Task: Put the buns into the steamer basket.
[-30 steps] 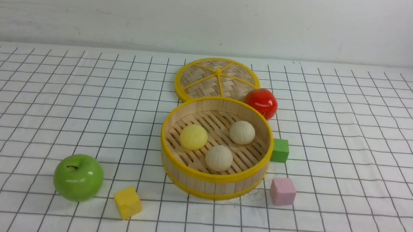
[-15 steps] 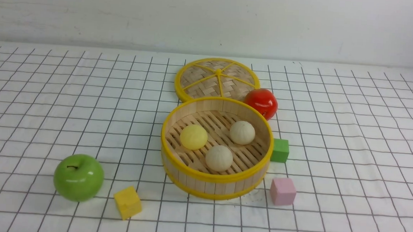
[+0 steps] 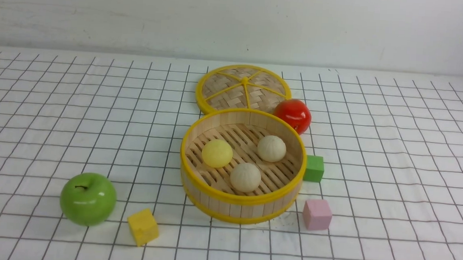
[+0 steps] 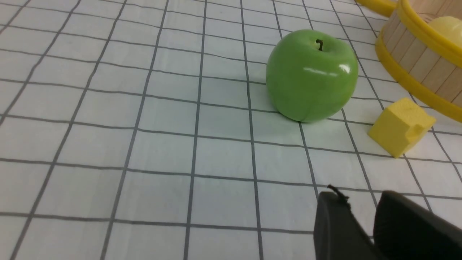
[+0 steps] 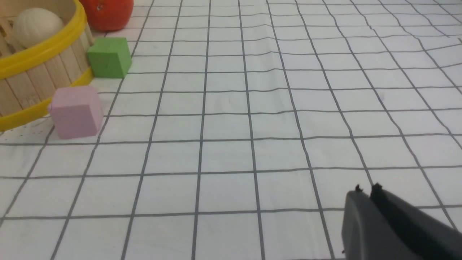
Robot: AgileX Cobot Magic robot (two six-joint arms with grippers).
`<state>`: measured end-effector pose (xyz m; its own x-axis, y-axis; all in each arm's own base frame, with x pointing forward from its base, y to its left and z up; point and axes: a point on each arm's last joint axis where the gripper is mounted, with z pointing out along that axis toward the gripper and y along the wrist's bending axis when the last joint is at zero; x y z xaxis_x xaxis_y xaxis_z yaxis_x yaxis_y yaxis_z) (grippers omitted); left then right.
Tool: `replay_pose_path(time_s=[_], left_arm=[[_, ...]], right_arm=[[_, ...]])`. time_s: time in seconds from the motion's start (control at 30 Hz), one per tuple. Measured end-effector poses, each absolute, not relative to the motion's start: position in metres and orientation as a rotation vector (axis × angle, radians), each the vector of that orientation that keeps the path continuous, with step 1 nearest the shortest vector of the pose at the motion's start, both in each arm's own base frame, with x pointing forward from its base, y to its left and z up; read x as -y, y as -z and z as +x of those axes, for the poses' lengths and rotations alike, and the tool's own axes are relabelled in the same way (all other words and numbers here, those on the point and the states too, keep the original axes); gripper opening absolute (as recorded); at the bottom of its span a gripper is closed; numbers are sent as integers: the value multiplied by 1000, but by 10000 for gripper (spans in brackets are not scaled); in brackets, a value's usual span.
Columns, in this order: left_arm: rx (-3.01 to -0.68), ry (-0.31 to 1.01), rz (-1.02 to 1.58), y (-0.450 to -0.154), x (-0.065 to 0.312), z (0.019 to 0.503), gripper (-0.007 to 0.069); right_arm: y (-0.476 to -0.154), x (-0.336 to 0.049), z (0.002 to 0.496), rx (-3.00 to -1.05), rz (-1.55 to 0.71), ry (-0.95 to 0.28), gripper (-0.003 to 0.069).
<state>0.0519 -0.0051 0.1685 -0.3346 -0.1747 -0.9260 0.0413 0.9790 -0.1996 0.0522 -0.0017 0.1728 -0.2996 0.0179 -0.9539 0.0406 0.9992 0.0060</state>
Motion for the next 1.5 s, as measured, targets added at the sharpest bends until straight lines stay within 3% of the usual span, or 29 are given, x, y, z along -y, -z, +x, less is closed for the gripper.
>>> replay_pose_path(time_s=[1.5], left_arm=[[-1901, 220, -96, -168, 5, 52, 196]], right_arm=[[-173, 2, 52, -1876, 43, 22, 80]])
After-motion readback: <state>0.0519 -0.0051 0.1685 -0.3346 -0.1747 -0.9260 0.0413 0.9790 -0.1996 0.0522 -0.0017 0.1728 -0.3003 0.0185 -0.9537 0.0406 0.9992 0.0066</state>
